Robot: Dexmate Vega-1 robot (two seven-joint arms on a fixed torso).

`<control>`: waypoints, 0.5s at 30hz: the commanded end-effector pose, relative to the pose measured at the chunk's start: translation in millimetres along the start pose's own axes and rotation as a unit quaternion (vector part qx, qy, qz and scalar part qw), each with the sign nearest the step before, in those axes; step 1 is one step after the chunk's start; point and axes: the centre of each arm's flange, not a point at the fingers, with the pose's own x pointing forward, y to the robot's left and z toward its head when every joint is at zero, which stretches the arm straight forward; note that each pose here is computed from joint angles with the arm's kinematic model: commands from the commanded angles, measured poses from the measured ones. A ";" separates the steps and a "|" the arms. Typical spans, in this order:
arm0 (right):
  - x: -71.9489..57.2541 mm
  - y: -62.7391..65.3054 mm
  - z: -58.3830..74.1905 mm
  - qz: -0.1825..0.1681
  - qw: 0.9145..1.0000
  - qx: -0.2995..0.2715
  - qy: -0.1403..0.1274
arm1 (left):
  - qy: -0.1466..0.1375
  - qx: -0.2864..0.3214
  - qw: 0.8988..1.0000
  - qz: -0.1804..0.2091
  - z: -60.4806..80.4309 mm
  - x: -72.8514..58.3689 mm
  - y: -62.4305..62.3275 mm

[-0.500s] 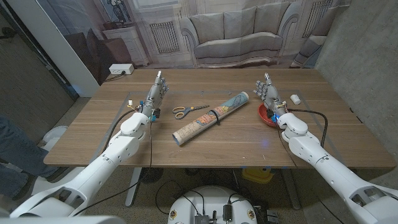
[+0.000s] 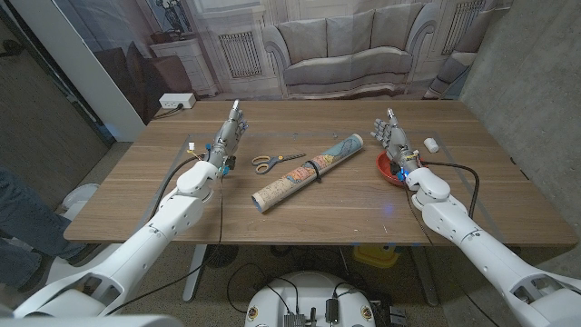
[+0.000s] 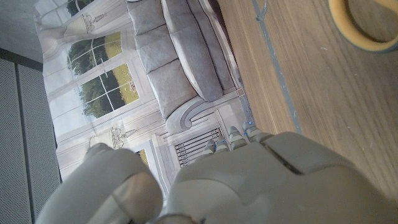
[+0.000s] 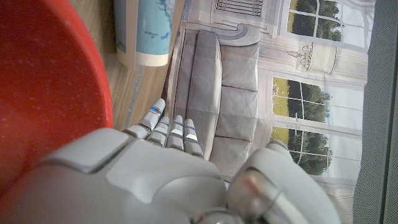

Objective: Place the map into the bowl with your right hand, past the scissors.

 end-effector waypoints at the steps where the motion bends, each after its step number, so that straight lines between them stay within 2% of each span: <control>1: -5.2 0.8 10.8 0.001 1.000 -0.011 -0.016 | -0.004 0.003 1.000 -0.010 4.7 8.0 -4.5; 15: 3.3 7.7 34.2 0.016 0.999 -0.027 -0.040 | 0.003 0.001 1.000 -0.010 -1.3 9.0 -5.2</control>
